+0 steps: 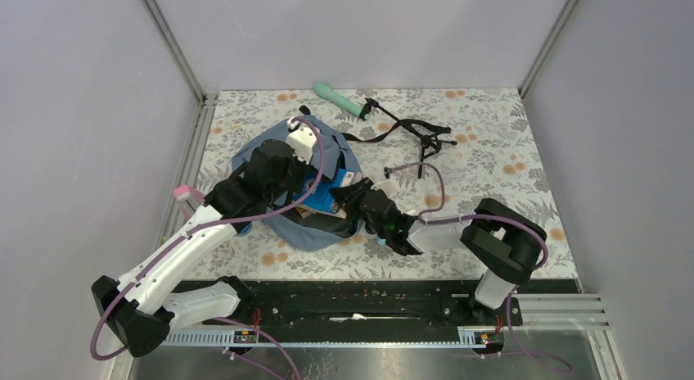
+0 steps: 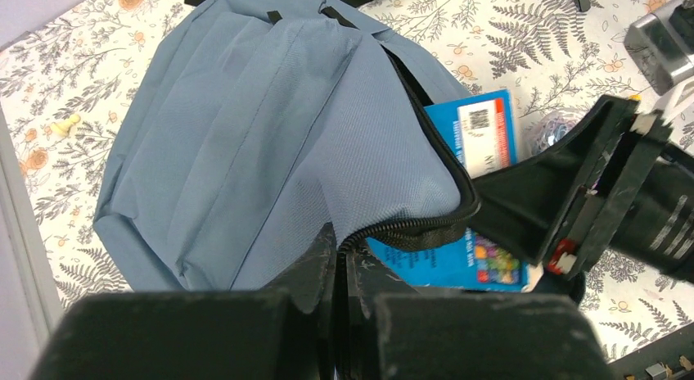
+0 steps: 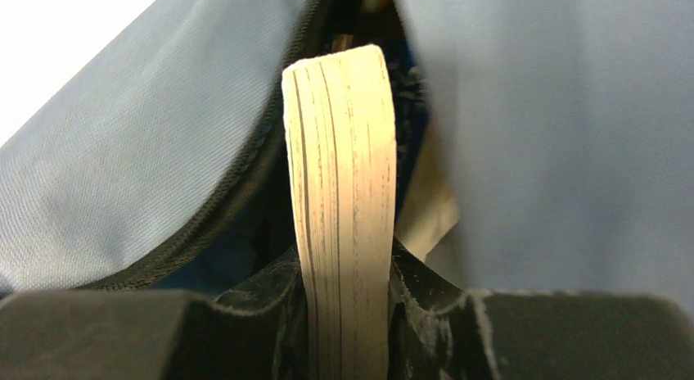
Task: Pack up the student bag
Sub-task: Place the book in the student bag.
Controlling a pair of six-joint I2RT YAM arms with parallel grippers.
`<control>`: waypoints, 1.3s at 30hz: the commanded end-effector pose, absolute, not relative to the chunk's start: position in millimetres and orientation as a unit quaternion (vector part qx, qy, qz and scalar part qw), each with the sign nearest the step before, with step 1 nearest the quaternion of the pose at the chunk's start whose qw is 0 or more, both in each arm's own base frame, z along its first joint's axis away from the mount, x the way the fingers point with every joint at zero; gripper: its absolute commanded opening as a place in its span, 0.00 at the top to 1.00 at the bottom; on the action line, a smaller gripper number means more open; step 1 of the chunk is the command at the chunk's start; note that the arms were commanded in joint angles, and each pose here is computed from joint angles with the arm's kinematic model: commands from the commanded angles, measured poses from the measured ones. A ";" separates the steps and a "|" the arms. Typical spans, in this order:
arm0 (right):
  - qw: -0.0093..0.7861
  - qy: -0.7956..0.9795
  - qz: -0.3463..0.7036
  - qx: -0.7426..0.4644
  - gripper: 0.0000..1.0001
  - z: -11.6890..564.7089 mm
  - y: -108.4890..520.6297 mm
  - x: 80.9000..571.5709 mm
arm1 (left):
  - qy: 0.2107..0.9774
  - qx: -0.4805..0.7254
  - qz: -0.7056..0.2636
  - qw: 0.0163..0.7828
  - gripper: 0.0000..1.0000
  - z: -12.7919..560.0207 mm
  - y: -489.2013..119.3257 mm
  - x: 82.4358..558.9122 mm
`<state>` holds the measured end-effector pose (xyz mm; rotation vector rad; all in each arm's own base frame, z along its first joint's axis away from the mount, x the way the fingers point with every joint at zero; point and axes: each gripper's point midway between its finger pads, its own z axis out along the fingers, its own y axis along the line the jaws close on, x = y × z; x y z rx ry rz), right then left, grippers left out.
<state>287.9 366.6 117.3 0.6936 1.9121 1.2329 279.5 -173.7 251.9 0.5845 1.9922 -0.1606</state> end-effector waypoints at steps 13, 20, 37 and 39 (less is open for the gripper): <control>0.452 0.786 0.372 0.200 0.95 102.4 415.6 324.3 | 0.797 0.222 -0.126 0.547 1.00 292.4 -195.2 285.3; 0.452 0.796 0.358 0.184 0.62 90.8 430.2 332.7 | 0.798 0.226 -0.138 0.541 1.00 289.7 -200.9 284.4; 0.531 0.817 0.210 0.080 0.24 102.1 366.1 327.1 | 0.802 0.226 -0.136 0.536 1.00 285.0 -201.8 286.2; 0.542 0.815 0.192 0.073 0.22 103.5 355.3 325.6 | 0.803 0.227 -0.136 0.534 1.00 283.9 -202.3 286.1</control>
